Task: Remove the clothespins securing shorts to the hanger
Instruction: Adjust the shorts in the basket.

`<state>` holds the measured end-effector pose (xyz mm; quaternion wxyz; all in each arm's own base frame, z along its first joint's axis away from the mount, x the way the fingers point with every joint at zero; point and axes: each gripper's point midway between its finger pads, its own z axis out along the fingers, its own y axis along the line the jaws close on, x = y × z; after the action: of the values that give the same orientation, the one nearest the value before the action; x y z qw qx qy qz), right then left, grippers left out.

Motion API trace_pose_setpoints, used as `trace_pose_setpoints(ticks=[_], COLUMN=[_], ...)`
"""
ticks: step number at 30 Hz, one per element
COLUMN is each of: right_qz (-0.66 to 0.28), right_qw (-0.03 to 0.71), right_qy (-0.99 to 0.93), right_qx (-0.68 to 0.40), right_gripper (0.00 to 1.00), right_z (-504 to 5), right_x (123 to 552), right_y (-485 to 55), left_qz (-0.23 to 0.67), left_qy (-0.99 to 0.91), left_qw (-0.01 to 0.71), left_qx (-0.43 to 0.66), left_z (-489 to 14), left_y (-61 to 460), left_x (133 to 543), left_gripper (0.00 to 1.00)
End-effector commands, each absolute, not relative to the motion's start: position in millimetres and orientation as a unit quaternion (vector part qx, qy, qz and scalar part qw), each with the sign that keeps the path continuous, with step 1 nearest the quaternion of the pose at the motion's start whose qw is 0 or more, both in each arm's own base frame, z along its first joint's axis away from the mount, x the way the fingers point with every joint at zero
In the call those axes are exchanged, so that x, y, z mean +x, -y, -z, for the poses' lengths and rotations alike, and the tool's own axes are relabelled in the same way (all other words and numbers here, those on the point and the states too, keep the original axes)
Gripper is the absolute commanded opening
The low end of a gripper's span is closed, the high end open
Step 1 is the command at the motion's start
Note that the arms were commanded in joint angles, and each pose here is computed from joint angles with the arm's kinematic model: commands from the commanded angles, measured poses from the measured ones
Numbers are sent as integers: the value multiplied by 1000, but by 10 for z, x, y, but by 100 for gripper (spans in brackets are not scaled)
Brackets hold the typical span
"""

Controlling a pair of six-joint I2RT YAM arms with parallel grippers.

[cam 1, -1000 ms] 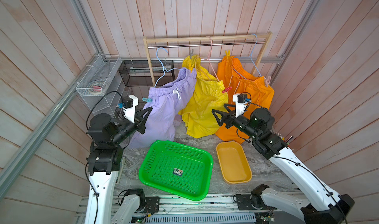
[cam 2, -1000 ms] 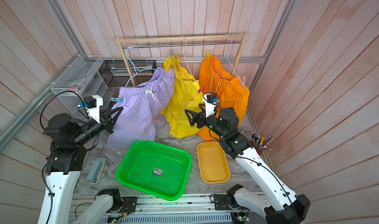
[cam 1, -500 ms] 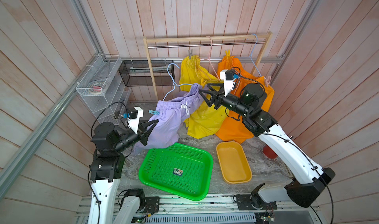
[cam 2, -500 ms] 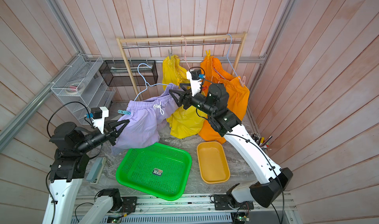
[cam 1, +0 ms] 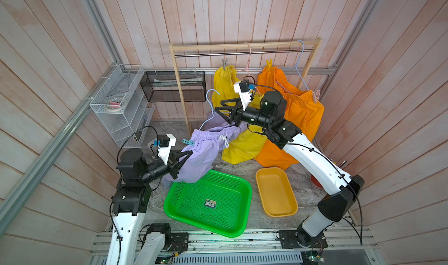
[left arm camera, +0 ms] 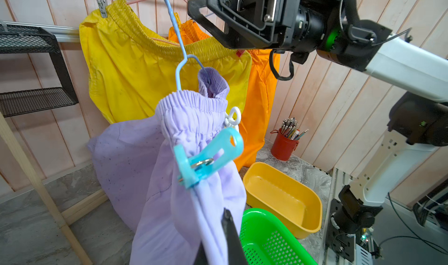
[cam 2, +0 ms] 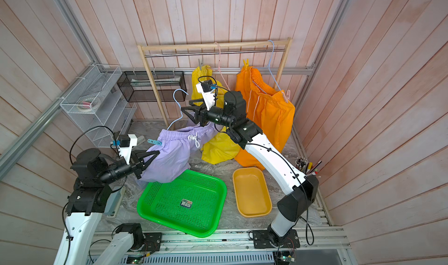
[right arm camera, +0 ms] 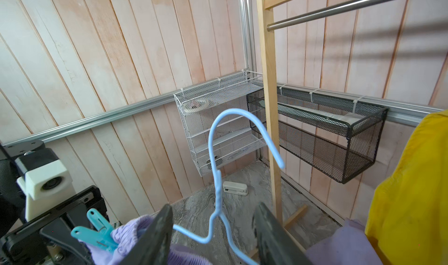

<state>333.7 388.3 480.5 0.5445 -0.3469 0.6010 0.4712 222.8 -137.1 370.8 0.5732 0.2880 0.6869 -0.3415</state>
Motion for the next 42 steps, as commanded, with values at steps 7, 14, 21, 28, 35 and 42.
trace_pose_setpoints(ticks=[7,14,21,28,35,42], right_qz=[-472,-464,-458,-479,-485,-476], right_qw=[517,519,557,584,600,619], right_qy=[-606,-609,-592,-554,-511,-470], right_qx=[-378,-379,-360,-350,-380,-411], right_gripper=[47,9,0,0,0,0], right_z=[-4639,-4558,-4727,-5084,-5506,-5903], right_x=[3368,3369,3300,3068,2635,2142], right_y=[-4151,-4185,-4040,-3886,-3925,-4043], left_qz=[347,346,340,315,284,261], left_qy=[-653,-654,-659,-651,-615,-557], left_qw=[589,588,594,628,680,732], left_qx=[326,327,314,288,280,293], left_z=[-3752,-3714,-3689,-3953,-4539,-5241], left_y=[1458,1463,1435,1351,1279,1257], left_x=[2101,2106,2156,2229,2231,2063], left_gripper=[0,0,17,19,15,13])
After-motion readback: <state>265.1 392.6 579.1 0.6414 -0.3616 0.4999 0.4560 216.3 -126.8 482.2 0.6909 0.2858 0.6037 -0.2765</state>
